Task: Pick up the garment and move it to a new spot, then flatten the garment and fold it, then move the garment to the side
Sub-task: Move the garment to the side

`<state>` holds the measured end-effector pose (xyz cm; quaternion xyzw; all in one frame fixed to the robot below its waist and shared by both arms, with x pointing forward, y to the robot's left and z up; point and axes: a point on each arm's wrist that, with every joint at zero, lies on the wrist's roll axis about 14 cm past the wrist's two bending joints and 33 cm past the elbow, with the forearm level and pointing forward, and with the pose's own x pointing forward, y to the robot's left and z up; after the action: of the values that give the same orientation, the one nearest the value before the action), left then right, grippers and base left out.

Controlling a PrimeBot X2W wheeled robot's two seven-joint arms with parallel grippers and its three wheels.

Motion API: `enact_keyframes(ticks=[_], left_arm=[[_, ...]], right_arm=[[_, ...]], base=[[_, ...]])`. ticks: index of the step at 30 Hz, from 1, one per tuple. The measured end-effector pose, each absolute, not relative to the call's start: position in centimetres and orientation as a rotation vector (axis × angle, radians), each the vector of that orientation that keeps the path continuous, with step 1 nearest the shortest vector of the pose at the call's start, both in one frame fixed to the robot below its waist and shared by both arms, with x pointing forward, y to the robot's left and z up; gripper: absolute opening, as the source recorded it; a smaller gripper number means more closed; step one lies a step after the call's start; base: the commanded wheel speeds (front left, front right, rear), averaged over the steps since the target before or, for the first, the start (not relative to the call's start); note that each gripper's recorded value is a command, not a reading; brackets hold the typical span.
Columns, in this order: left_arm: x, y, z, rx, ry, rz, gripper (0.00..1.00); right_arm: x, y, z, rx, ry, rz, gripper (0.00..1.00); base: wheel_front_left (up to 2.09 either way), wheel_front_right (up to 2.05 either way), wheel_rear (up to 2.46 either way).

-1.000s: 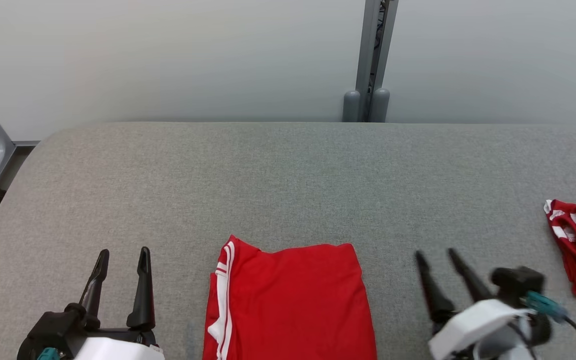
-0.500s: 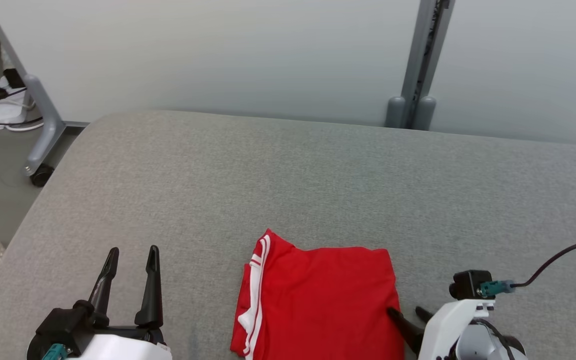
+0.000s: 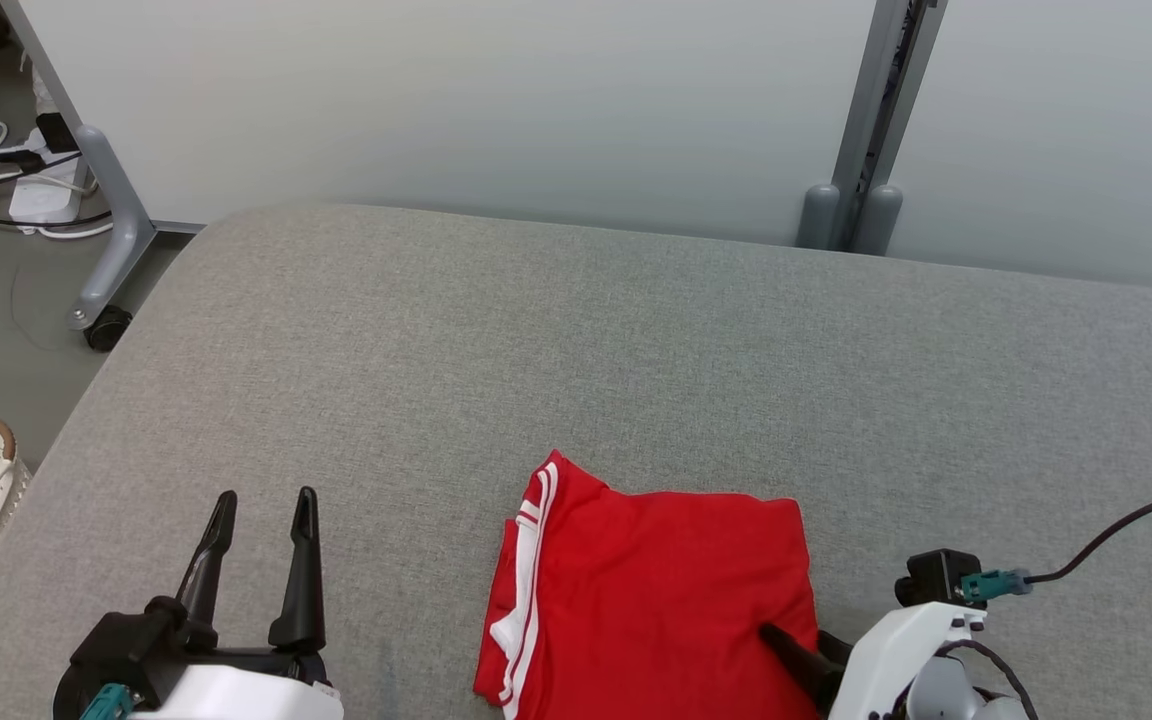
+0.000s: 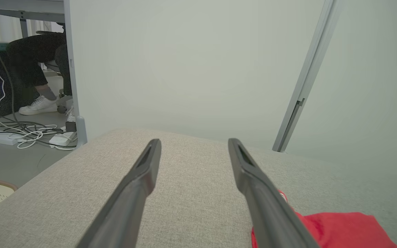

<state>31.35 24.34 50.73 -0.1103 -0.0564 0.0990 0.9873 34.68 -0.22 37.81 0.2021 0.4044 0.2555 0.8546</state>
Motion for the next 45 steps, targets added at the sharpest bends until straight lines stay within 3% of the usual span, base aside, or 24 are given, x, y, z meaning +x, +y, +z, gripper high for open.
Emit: enact_keyframes(ticks=[3, 4, 5, 6, 13, 20, 25, 37, 45], left_arm=[[31.4, 24.3, 50.8, -0.22, -0.114, 0.198, 1.0], [31.5, 24.3, 50.8, -0.219, -0.115, 0.197, 1.0], [31.5, 24.4, 50.9, -0.219, -0.117, 0.197, 1.0], [31.6, 24.4, 50.9, -0.219, -0.117, 0.197, 1.0], [31.8, 24.2, 50.9, -0.216, -0.118, 0.188, 1.0], [32.8, 22.6, 51.4, -0.21, -0.127, 0.128, 1.0], [34.6, 19.4, 51.8, -0.217, -0.128, 0.024, 1.0], [38.6, 10.8, 52.4, -0.243, -0.118, -0.245, 1.0], [40.1, 7.4, 51.5, -0.248, -0.088, -0.346, 1.0]], right_arm=[[34.9, 0.4, 38.2, 0.452, 0.826, 0.546, 1.0], [34.9, 0.5, 38.2, 0.455, 0.823, 0.547, 0.55], [34.9, 0.6, 38.2, 0.456, 0.823, 0.547, 0.32], [34.9, 0.7, 38.1, 0.455, 0.823, 0.547, 0.0], [35.7, 0.2, 38.3, 0.46, 0.772, 0.513, 0.0], [39.0, -2.0, 42.0, 0.46, 0.57, 0.468, 0.0], [40.7, -6.4, 44.2, 0.431, 0.445, 0.389, 0.0], [39.6, -16.2, 45.0, 0.463, 0.332, 0.142, 0.0], [39.0, -19.1, 44.8, 0.466, 0.299, 0.059, 0.0]], base=[[0.0, 0.0, 0.0], [0.0, 0.0, 0.0], [0.0, 0.0, 0.0], [0.0, 0.0, 0.0], [0.0, 0.0, 0.0], [0.0, 0.0, 0.0], [0.0, 0.0, 0.0], [0.0, 0.0, 0.0], [0.0, 0.0, 0.0]])
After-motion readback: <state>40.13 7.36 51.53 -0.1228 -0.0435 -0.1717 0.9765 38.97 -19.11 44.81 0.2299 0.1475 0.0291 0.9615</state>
